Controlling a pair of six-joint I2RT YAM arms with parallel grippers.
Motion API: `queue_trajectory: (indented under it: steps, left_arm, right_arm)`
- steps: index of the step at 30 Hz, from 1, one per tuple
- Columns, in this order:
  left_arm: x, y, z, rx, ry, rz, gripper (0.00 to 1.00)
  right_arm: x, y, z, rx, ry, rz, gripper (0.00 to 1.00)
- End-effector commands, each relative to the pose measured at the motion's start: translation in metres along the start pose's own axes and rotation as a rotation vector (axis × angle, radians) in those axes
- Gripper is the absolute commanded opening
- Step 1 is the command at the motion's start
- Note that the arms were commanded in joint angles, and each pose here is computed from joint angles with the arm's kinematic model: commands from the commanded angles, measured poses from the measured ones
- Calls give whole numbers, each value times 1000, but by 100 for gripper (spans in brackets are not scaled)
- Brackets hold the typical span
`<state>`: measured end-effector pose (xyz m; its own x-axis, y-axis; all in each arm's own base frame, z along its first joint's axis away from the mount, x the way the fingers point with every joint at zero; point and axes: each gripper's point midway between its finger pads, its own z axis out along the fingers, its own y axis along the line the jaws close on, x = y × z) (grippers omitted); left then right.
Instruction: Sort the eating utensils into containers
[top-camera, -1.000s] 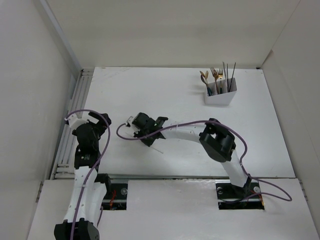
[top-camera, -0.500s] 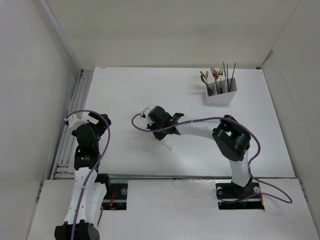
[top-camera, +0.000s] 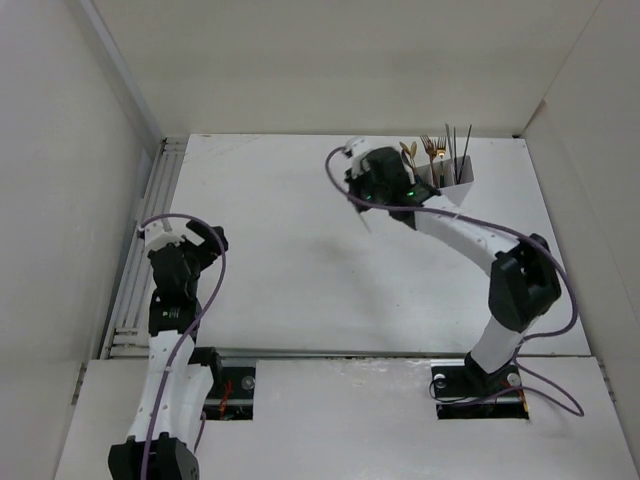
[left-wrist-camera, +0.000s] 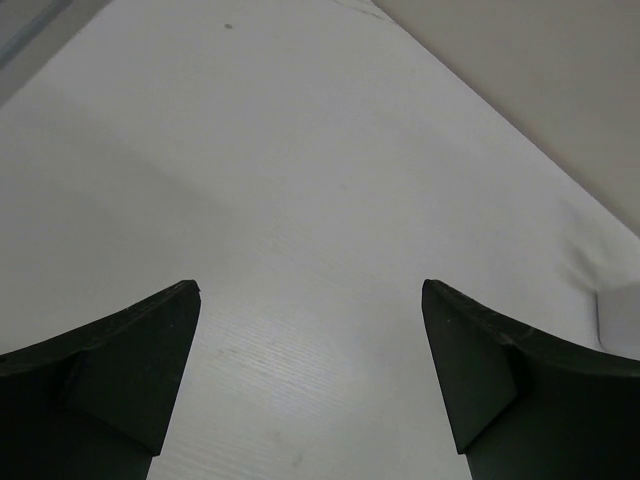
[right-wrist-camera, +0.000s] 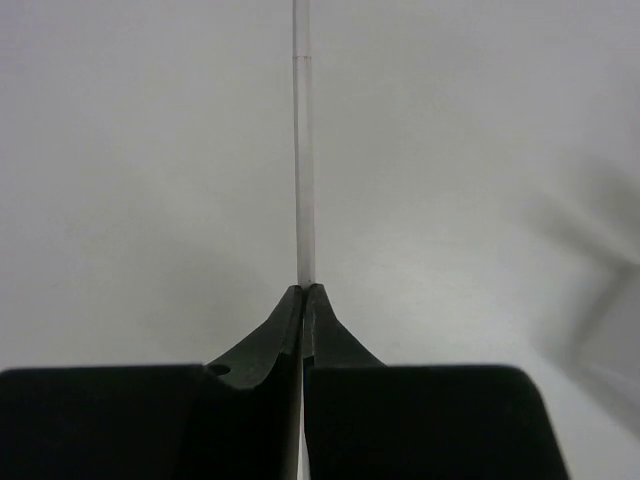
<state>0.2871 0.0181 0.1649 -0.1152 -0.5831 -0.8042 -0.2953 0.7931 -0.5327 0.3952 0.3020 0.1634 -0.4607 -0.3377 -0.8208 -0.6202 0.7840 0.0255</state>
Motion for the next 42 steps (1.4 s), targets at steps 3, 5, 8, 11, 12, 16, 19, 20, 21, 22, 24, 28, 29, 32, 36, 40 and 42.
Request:
queue_trajectory:
  steps: [3, 5, 8, 11, 12, 16, 19, 20, 21, 22, 24, 28, 29, 32, 36, 40, 42]
  left_arm:
    - [-1, -104, -17, 616, 47, 236, 90]
    - [9, -117, -12, 694, 119, 200, 90]
    - [37, -128, -8, 776, 255, 214, 88]
    - [52, -139, -6, 839, 292, 301, 87]
    - [51, -144, -5, 860, 293, 317, 87]
    - [54, -155, 9, 865, 329, 313, 86]
    - [55, -158, 18, 863, 331, 330, 86]
    - [55, -158, 18, 865, 327, 340, 86]
    - [58, -155, 21, 863, 332, 354, 86]
    - [62, -153, 23, 856, 344, 351, 86]
    - [65, -152, 25, 853, 350, 357, 86]
    - [69, -159, 20, 892, 364, 369, 86]
    - [75, -161, 20, 898, 380, 368, 86]
    - [77, -165, 20, 906, 380, 381, 86]
    - [76, -165, 24, 888, 371, 382, 86]
    - [71, -170, 27, 893, 361, 384, 87]
    - [70, -171, 29, 895, 357, 392, 87]
  right_arm:
    - [-94, -145, -73, 285, -316, -33, 0]
    - [-103, -183, -91, 346, -368, -50, 0]
    - [-94, -244, -104, 438, -364, -62, 0]
    - [-97, -283, -113, 480, -394, -70, 0]
    - [-92, -292, -105, 480, -386, -64, 0]
    - [-100, -321, -104, 505, -413, -64, 0]
    - [-101, -334, -102, 514, -418, -62, 0]
    - [-99, -338, -104, 522, -417, -59, 0]
    - [-91, -339, -98, 518, -403, -53, 0]
    - [-85, -344, -98, 527, -398, -47, 0]
    - [-72, -348, -95, 534, -393, -42, 0]
    - [-51, -356, -90, 565, -347, -34, 0]
    - [-50, -362, -94, 579, -353, -33, 0]
    - [-38, -361, -86, 565, -330, -36, 0]
    - [-25, -359, -84, 568, -305, -23, 0]
    - [-8, -357, -82, 580, -273, 3, 0]
    - [2, -353, -81, 574, -255, 10, 0]
